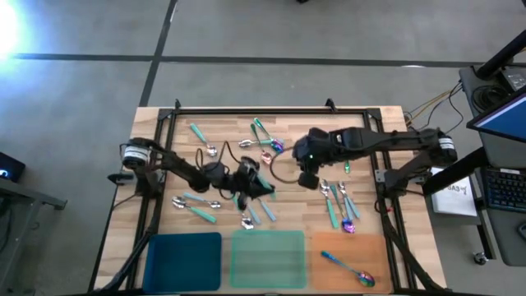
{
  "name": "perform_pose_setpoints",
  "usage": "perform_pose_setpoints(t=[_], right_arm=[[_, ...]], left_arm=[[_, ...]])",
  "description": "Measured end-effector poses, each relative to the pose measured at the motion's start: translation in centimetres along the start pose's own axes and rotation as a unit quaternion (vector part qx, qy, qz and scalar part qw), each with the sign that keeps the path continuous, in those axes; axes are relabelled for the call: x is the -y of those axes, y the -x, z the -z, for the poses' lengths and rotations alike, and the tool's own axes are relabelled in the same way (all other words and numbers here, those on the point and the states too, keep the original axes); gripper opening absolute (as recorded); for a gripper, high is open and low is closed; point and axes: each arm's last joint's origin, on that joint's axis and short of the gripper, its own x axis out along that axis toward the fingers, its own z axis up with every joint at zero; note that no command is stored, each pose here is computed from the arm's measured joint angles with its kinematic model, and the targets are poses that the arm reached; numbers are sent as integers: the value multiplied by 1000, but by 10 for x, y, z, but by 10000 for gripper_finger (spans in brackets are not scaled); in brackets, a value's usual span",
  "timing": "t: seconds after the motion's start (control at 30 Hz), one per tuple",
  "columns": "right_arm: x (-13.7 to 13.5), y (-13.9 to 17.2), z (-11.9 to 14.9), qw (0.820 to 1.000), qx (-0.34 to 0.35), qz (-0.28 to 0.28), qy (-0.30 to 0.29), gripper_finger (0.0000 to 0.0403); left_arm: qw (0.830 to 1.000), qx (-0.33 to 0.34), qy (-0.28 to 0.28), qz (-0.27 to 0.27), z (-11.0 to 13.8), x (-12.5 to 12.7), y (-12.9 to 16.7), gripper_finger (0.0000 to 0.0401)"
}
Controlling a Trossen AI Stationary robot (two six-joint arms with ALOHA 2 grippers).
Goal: Sort silverware by color (type)
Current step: Put the light green spoon into the light green bin
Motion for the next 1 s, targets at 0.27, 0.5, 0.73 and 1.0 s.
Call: perform_pose_setpoints(t=[0.27, 0.5, 0.73, 1.0], right_arm=[[-42, 0, 8, 999, -9, -33, 18, 78], [-75, 4, 18, 998, -15, -59, 35, 68], [-98, 12, 28, 995, -14, -80, 52, 69], [-108, 16, 33, 996, -4, -71, 59, 70]], left_arm=[[994, -61, 60, 68, 22, 54, -24, 34], [963, -205, 132, 117, 39, 96, -49, 36], [881, -416, 210, 80, 43, 111, -70, 37], [790, -598, 124, -55, 29, 116, -62, 37]])
